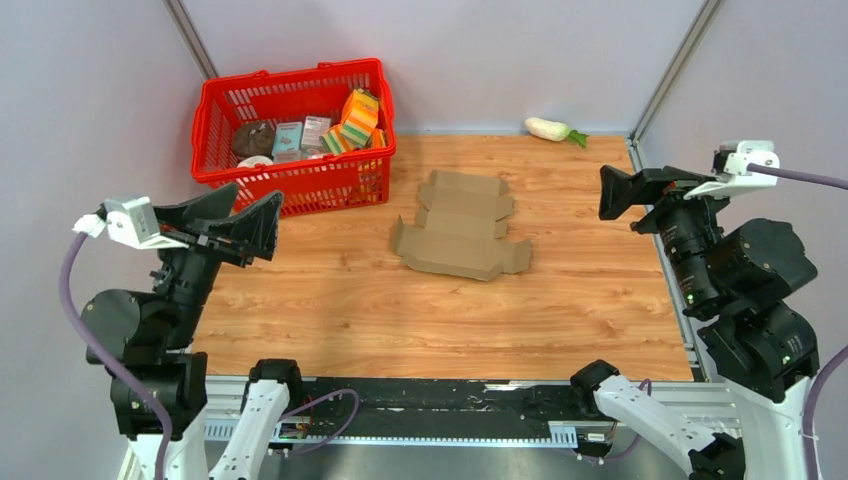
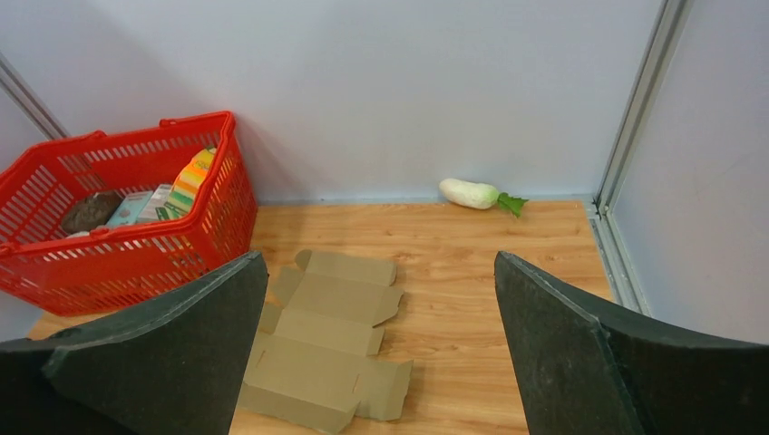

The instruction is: Fold the paper box

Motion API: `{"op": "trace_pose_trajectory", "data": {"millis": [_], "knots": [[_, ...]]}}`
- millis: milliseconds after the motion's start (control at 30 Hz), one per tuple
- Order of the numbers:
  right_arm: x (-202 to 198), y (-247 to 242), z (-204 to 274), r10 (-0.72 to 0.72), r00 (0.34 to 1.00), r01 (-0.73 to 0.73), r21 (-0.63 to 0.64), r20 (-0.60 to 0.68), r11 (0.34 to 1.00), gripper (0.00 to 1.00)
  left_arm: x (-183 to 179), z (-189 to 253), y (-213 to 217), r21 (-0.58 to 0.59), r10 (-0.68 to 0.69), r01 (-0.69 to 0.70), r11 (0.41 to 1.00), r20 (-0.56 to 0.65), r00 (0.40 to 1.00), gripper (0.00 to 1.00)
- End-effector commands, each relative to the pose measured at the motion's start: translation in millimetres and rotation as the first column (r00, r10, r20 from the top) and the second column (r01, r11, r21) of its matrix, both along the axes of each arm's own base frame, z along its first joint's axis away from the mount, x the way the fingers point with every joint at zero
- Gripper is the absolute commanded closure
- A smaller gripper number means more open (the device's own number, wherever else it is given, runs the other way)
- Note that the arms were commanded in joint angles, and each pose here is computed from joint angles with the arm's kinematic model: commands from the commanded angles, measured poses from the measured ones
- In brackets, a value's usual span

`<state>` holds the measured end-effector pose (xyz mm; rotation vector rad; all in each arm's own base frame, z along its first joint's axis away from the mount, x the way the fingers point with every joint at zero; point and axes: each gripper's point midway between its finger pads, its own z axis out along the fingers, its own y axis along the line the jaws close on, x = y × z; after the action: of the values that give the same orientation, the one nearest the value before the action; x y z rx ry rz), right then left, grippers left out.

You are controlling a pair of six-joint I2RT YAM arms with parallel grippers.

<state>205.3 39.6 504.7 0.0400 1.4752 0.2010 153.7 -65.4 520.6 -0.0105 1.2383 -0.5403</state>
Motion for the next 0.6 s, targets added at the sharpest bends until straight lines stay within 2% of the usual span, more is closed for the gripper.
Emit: {"op": "trace_pose_trajectory", "data": {"millis": [0,133,167,200,300,333,367,400,467,500,533,567], "knots": [[7.8,11.4,-8.6,0.034,0.999,-0.034,-0.003,-0.018,0.999,0.00,23.7,-21.3,-10.5,-0.062,-0.073,0.068,0.996,-0.088,0.993,0.11],[11.5,36.9,-22.3,0.153,0.988,-0.154,-0.018,-0.036,0.988,0.00,41.9,-45.2,-22.9,-0.131,-0.160,0.140,0.981,-0.157,0.975,0.12],[15.2,43.7,-32.9,0.176,0.983,-0.177,-0.026,-0.057,0.984,0.00,52.2,-60.7,-25.5,-0.162,-0.181,0.150,0.975,-0.195,0.964,0.12],[17.2,48.0,-37.0,0.190,0.980,-0.191,-0.023,-0.066,0.981,0.00,61.2,-73.1,-25.9,-0.241,-0.199,0.138,0.961,-0.249,0.948,0.12],[26.7,57.2,-54.6,0.203,0.972,-0.206,-0.018,-0.117,0.978,0.00,84.4,-137.6,-28.4,-0.332,-0.173,0.014,0.943,-0.455,0.873,0.12],[28.1,61.5,-57.5,0.218,0.968,-0.221,-0.013,-0.127,0.975,0.00,89.4,-160.9,-27.2,-0.316,-0.131,-0.044,0.948,-0.512,0.849,0.11],[31.9,65.2,-62.9,0.223,0.964,-0.227,-0.014,-0.144,0.974,0.00,97.1,-174.8,-8.9,-0.283,0.004,-0.185,0.941,-0.537,0.843,0.11],[32.8,67.1,-65.4,0.228,0.961,-0.233,-0.013,-0.154,0.972,0.00,92.9,-186.0,-28.7,-0.270,-0.028,-0.145,0.952,-0.549,0.836,0.11],[32.8,72.2,-69.6,0.250,0.954,-0.253,0.000,-0.167,0.967,0.00,103.8,-222.4,-30.2,-0.262,0.039,-0.238,0.935,-0.592,0.805,0.11],[33.9,73.8,-75.1,0.254,0.951,-0.257,0.001,-0.176,0.966,0.00,105.6,-233.0,-43.9,-0.319,-0.011,-0.235,0.918,-0.612,0.791,0.11],[33.5,76.0,-76.7,0.264,0.948,-0.267,0.006,-0.177,0.964,0.00,109.4,-262.5,-52.6,-0.318,-0.023,-0.247,0.916,-0.653,0.757,0.11],[31.9,76.0,-77.7,0.268,0.948,-0.270,0.015,-0.173,0.963,0.00,118.8,-272.2,-66.8,-0.352,-0.060,-0.237,0.906,-0.659,0.749,0.11]]}}
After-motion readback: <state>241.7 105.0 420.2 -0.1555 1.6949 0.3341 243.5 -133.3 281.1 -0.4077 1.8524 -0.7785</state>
